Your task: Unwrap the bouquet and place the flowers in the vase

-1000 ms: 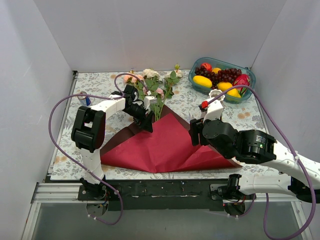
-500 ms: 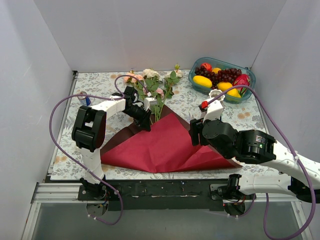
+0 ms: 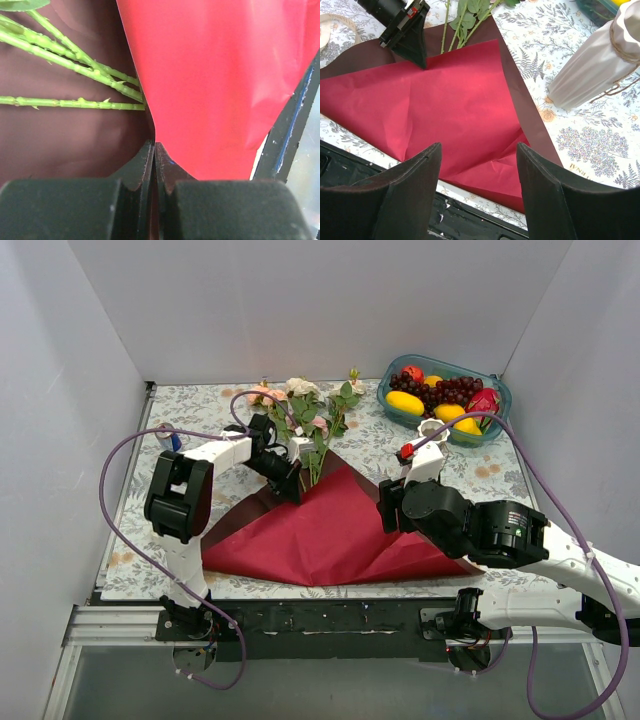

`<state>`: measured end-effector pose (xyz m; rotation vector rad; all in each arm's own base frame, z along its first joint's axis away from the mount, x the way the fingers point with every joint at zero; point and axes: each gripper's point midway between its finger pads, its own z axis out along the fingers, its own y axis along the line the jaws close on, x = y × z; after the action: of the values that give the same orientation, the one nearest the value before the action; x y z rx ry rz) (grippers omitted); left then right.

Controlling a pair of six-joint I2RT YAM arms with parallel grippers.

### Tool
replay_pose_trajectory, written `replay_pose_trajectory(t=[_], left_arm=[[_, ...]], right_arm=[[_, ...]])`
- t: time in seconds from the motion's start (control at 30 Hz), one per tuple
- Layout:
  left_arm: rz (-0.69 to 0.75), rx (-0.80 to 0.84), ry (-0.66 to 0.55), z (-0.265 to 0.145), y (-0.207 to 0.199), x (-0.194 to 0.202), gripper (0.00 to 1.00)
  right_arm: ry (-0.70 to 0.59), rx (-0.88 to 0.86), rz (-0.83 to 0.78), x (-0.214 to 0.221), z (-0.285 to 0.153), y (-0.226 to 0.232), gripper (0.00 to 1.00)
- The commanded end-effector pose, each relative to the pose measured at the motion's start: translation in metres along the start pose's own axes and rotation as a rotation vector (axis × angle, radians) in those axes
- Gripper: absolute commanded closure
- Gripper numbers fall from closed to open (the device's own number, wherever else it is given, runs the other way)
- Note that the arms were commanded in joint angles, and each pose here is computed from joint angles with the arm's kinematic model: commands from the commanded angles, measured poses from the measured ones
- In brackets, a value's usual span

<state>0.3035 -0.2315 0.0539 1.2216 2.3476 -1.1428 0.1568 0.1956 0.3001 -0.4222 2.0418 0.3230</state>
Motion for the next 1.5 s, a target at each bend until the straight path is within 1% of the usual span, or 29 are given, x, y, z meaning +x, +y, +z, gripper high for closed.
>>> replay_pose_trajectory(t=[0.0, 0.03, 0.17, 0.43, 0.47, 0.53, 0.7, 0.83, 1.1, 1.23, 1.47], left_arm=[[0.102, 0.029, -0.061, -0.026, -0.035, -0.03, 1.0], [0.133, 0.022, -0.075, -0.034, -0.046, -0.035, 1.0], [0.203, 0.03, -0.082, -0.047, -0.081, -0.034, 1.0], [0.294, 0.082, -0.109, -0.063, -0.13, -0.026, 1.0], [0.289, 0.098, -0.101, -0.063, -0.137, -0.022, 1.0], [0.347, 0.12, -0.114, -0.067, -0.149, -0.019, 1.0], [0.42, 0.172, -0.094, -0.067, -0.172, 0.013, 1.0], [0.45, 0.205, -0.079, -0.069, -0.187, 0.027, 1.0], [0.532, 0.265, -0.123, -0.089, -0.225, 0.023, 1.0], [0.545, 0.3, -0.128, -0.096, -0.242, 0.036, 1.0], [0.617, 0.326, -0.148, -0.104, -0.262, 0.06, 0.99]], right_arm=[[-0.03, -0.006, 0.033, -0.009, -0.004, 0.001, 0.32], [-0.032, -0.005, 0.033, -0.01, -0.005, 0.001, 0.32], [-0.051, 0.002, 0.03, -0.018, -0.009, -0.003, 0.32], [-0.07, 0.015, 0.007, -0.029, -0.013, -0.006, 0.32], [-0.079, 0.017, 0.007, -0.034, -0.015, -0.006, 0.32], [-0.086, 0.021, 0.004, -0.038, -0.017, -0.008, 0.32], [-0.111, 0.015, 0.021, -0.05, -0.026, -0.011, 0.32], [-0.104, 0.019, 0.012, -0.047, -0.025, -0.012, 0.31], [-0.084, 0.026, -0.028, -0.04, -0.009, 0.0, 0.3], [-0.062, 0.008, -0.038, -0.031, 0.003, 0.011, 0.3], [-0.012, -0.069, -0.041, -0.013, 0.024, 0.043, 0.3]])
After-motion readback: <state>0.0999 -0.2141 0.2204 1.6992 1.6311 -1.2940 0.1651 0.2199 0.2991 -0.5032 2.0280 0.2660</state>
